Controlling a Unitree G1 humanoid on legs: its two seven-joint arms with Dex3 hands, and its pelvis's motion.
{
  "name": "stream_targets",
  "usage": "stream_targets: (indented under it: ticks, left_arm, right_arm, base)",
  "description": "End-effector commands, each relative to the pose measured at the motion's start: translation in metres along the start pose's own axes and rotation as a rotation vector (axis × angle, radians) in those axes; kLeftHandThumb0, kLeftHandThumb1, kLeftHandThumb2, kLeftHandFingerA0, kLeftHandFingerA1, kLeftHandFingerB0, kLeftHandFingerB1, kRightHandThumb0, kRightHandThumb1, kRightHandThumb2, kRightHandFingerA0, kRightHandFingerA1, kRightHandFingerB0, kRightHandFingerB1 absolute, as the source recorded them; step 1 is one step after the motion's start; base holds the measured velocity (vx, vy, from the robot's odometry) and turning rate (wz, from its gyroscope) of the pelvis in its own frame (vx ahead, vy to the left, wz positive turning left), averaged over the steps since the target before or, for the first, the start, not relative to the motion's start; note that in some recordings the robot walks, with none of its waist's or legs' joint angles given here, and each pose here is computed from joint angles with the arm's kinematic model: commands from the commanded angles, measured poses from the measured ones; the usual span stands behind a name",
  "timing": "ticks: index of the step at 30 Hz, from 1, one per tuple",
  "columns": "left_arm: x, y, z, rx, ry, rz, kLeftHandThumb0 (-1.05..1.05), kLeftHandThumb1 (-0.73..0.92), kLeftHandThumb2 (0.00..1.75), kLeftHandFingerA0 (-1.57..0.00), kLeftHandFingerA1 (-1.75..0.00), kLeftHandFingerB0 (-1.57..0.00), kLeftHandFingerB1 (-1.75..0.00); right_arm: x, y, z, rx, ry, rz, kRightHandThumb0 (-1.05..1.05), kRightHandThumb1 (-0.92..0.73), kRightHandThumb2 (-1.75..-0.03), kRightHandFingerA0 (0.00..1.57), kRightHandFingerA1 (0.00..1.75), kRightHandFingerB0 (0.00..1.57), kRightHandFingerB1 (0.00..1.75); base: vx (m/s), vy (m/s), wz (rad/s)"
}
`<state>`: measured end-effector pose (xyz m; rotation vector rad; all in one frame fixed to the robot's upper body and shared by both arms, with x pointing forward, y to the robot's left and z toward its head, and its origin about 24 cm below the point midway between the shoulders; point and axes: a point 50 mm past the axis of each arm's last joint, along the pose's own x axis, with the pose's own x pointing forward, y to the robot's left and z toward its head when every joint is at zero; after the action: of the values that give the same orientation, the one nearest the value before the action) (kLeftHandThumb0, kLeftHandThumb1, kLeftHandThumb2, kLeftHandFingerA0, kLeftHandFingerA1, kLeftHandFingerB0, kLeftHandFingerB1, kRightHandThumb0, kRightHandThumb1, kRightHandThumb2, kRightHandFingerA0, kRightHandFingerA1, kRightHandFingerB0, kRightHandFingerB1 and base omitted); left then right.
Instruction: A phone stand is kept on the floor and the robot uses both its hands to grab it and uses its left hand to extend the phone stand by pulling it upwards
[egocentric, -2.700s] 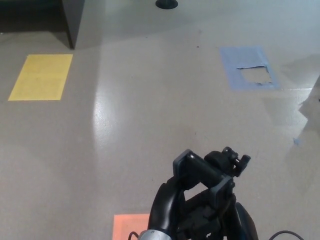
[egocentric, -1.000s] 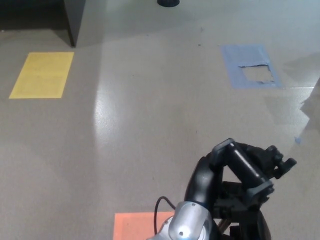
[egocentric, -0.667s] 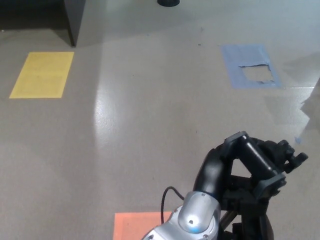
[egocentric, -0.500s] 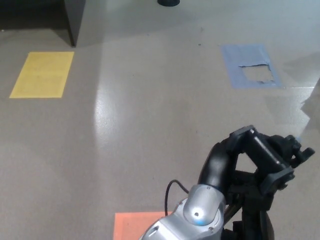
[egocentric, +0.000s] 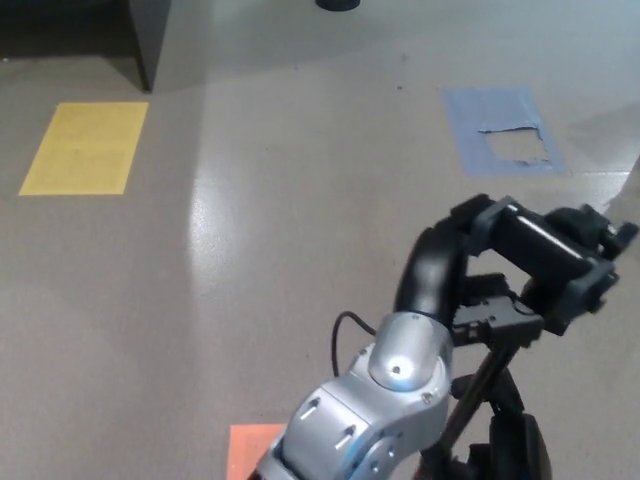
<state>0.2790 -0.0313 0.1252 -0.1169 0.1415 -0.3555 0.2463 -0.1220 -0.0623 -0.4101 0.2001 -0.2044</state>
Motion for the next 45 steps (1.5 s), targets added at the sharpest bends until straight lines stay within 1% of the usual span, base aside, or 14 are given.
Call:
stream_targets:
  ticks: [1,3,4,8,14,18,23,30,32,33,34,35,44,45]
  left_arm:
    - [-0.109,-0.109,0.267,-0.559,-0.878,-0.409,-0.39,0.58,0.56,-0.79,-1.75,-0.75,-1.75]
    - [-0.11,-0.108,0.277,-0.531,-0.915,-0.422,-0.56,0.4,0.86,-0.96,-1.28,-1.04,-1.33]
    - [-0.111,-0.109,0.281,-0.498,-0.932,-0.4,-0.45,0.6,0.6,-0.76,-1.64,-0.76,-1.71]
    - [-0.116,-0.114,0.295,-0.427,-0.984,-0.363,-0.47,0.48,0.88,-0.95,-1.26,-0.92,-1.25]
    - [-0.124,-0.12,0.327,-0.365,-1.044,-0.373,-0.36,0.63,0.64,-0.71,-1.32,-0.73,-1.38]
    - [-0.129,-0.125,0.349,-0.289,-1.083,-0.356,-0.4,0.63,0.63,-0.71,-1.26,-0.7,-0.88]
    - [-0.134,-0.13,0.369,-0.212,-1.093,-0.345,-0.43,0.6,0.69,-0.75,-1.63,-0.76,-1.33]
    - [-0.139,-0.129,0.389,-0.175,-1.088,-0.322,-0.42,0.62,0.74,-0.83,-1.63,-0.45,-0.97]
    - [-0.139,-0.127,0.394,-0.189,-1.078,-0.31,-0.43,0.54,0.81,-0.83,-1.65,-0.61,-1.17]
    - [-0.14,-0.126,0.398,-0.214,-1.066,-0.311,-0.42,0.4,1.02,-1.18,-1.32,-0.84,-1.08]
    - [-0.14,-0.125,0.399,-0.219,-1.063,-0.31,-0.42,0.4,1.02,-1.18,-1.32,-0.84,-1.08]
    - [-0.14,-0.123,0.403,-0.218,-1.058,-0.31,-0.33,0.45,0.96,-0.93,-1.75,-0.7,-1.34]
    - [-0.146,-0.111,0.421,-0.184,-1.071,-0.293,-0.33,0.57,0.83,-0.8,-1.7,-0.55,-1.05]
    - [-0.15,-0.109,0.425,-0.182,-1.09,-0.297,-0.31,0.54,0.82,-0.8,-1.75,-0.56,-1.26]
  right_arm:
    - [-0.019,-0.007,-0.034,0.264,0.149,-0.013,-0.81,-0.32,-1.01,1.57,1.55,1.57,1.56]
    - [-0.02,-0.006,-0.033,0.252,0.141,-0.025,-0.79,-0.29,-1.05,1.57,1.57,1.57,1.58]
    - [-0.021,-0.005,-0.034,0.251,0.146,-0.025,-0.82,-0.26,-1.03,1.57,1.56,1.57,1.58]
    - [-0.022,-0.005,-0.035,0.255,0.161,-0.032,-0.78,-0.21,-1.05,1.57,1.58,1.57,1.61]
    - [-0.02,-0.006,-0.036,0.235,0.173,-0.043,-0.8,-0.2,-1.07,1.57,1.61,1.57,1.63]
    - [-0.02,-0.005,-0.035,0.266,0.174,-0.045,-0.77,-0.19,-1.06,1.57,1.59,1.57,1.61]
    - [-0.018,-0.004,-0.033,0.27,0.169,-0.048,-0.78,-0.2,-1.05,1.57,1.58,1.57,1.61]
    - [-0.015,-0.004,-0.029,0.26,0.147,-0.04,-0.79,-0.22,-1.03,1.57,1.58,1.57,1.6]
    - [-0.014,-0.005,-0.028,0.261,0.147,-0.041,-0.78,-0.21,-1.04,1.57,1.57,1.57,1.59]
    - [-0.013,-0.005,-0.028,0.272,0.148,-0.043,-0.78,-0.2,-1.05,1.57,1.58,1.57,1.6]
    - [-0.013,-0.006,-0.028,0.274,0.149,-0.045,-0.78,-0.2,-1.05,1.57,1.58,1.57,1.6]
    - [-0.012,-0.006,-0.027,0.272,0.148,-0.047,-0.79,-0.21,-1.06,1.57,1.59,1.57,1.61]
    - [-0.012,-0.009,-0.029,0.265,0.151,-0.053,-0.79,-0.2,-1.06,1.57,1.59,1.57,1.61]
    - [-0.012,-0.009,-0.029,0.267,0.148,-0.052,-0.77,-0.21,-1.05,1.57,1.57,1.57,1.59]
  base:
    - [0.0,0.0,0.0]
    - [0.0,0.0,0.0]
    - [0.0,0.0,0.0]
    - [0.0,0.0,0.0]
    - [0.0,0.0,0.0]
    - [0.0,0.0,0.0]
    - [0.0,0.0,0.0]
    - [0.0,0.0,0.0]
    - [0.0,0.0,0.0]
    - [0.0,0.0,0.0]
    - [0.0,0.0,0.0]
    - [0.0,0.0,0.0]
    - [0.0,0.0,0.0]
    - [0.0,0.0,0.0]
